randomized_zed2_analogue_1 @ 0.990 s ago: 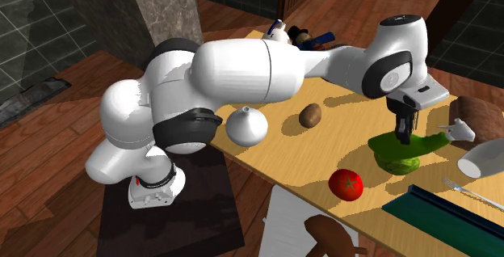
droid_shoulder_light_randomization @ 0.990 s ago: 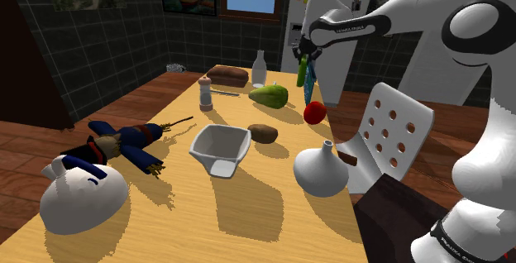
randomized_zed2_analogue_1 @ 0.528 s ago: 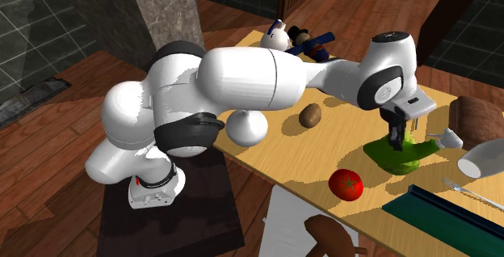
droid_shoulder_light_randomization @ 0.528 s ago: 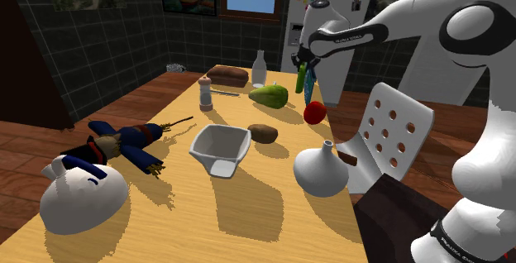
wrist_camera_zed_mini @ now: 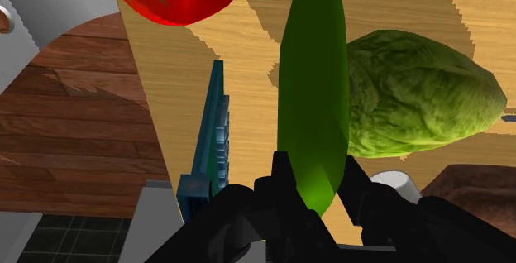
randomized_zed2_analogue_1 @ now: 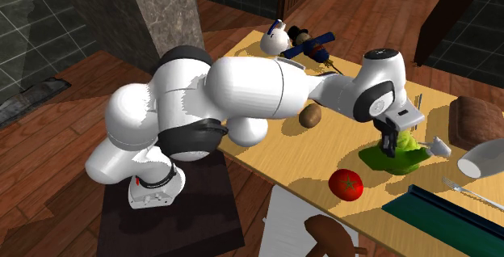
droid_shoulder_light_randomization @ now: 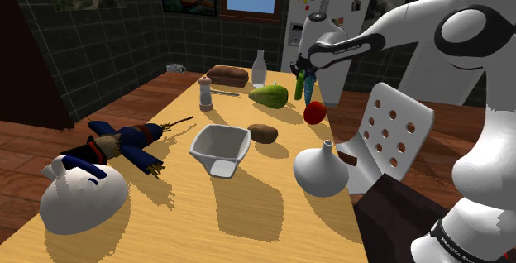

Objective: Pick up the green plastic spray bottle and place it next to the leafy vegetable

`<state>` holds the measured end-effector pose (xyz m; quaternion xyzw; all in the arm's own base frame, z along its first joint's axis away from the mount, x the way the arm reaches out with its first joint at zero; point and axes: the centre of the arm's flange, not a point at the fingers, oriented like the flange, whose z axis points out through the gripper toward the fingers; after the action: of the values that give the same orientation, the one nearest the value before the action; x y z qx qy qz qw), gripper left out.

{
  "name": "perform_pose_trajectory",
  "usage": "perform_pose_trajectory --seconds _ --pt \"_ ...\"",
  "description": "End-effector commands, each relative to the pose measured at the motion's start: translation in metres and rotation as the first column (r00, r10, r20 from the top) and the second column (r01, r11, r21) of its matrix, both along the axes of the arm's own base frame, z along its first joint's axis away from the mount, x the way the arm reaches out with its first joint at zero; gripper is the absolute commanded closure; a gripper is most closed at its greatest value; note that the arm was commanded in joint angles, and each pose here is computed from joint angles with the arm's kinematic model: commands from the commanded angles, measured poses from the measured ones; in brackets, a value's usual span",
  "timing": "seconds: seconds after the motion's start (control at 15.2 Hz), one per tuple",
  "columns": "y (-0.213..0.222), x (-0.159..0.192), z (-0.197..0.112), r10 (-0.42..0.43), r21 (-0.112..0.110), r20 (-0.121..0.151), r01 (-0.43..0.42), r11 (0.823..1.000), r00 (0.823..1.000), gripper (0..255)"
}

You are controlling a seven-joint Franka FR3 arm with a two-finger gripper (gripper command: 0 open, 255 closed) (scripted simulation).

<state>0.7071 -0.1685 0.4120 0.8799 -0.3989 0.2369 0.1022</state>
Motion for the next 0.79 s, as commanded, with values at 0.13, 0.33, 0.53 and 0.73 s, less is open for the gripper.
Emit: perform_pose_trajectory --seconds 0.13,0.33,0.53,0.73 --pt "0.001 0.0 -0.021 0.0 0.0 0.001 0.0 1.0 1.0 255" --pt "0.001 0.0 -0.037 0.0 0.0 0.001 0.0 1.0 1.0 255" --pt "0.001 0.0 -0.053 0.0 0.0 0.001 0.0 1.0 1.0 255" --pt "0.001 0.0 -0.069 0.0 0.0 0.001 0.0 1.0 1.0 255"
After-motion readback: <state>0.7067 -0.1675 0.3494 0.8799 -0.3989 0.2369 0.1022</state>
